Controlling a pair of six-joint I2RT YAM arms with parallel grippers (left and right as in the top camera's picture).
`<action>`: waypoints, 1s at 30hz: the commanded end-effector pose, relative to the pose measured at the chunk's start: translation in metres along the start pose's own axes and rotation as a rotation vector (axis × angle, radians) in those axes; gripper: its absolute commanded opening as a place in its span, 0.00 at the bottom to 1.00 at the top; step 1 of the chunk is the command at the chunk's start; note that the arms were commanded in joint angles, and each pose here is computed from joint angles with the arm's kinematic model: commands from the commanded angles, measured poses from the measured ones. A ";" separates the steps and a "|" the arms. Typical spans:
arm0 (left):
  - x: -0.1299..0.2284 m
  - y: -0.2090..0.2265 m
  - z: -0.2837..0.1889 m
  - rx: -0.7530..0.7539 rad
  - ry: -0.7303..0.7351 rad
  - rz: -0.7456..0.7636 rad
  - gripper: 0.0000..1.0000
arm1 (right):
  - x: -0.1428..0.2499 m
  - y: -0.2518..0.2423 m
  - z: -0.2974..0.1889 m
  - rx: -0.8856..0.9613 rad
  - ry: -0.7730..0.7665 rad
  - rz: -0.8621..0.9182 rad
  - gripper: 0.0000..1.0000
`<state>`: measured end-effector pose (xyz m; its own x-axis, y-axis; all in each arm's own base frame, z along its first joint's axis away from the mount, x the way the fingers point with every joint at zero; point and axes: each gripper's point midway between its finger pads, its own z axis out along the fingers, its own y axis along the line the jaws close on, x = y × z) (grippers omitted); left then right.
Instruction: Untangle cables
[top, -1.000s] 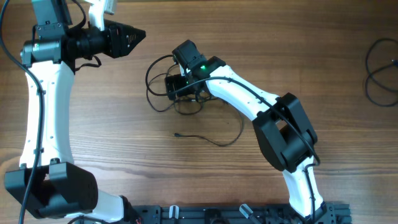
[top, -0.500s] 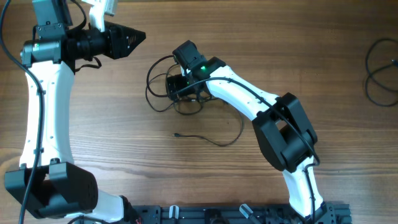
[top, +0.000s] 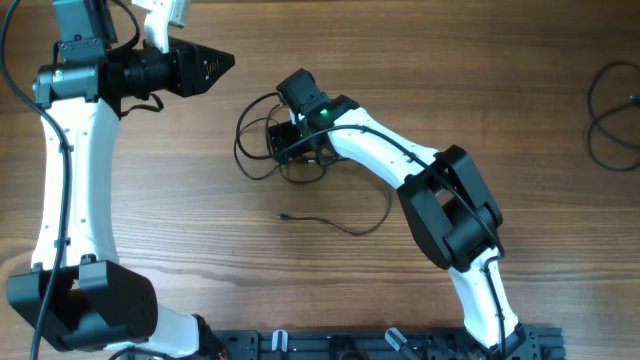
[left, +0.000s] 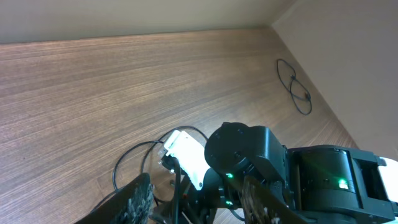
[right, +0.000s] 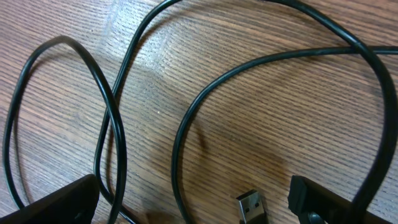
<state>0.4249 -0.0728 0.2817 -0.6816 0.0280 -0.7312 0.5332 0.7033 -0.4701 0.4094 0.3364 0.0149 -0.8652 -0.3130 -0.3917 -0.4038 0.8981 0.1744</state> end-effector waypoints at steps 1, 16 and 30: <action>-0.003 0.001 -0.002 -0.014 -0.002 0.020 0.48 | 0.008 -0.006 0.009 0.032 0.017 -0.028 0.96; 0.002 0.013 -0.002 -0.083 0.021 0.011 0.48 | -0.043 -0.005 -0.076 0.048 -0.166 -0.039 0.04; 0.010 0.021 -0.003 -0.133 0.054 -0.012 0.48 | -0.082 -0.020 -0.193 0.076 -0.362 -0.031 0.04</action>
<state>0.4253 -0.0596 0.2655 -0.7225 0.0387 -0.6903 0.4581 0.7746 -0.4360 0.4225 0.3052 0.1466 -0.7584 -0.2807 -0.5882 -0.4158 0.9034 0.1050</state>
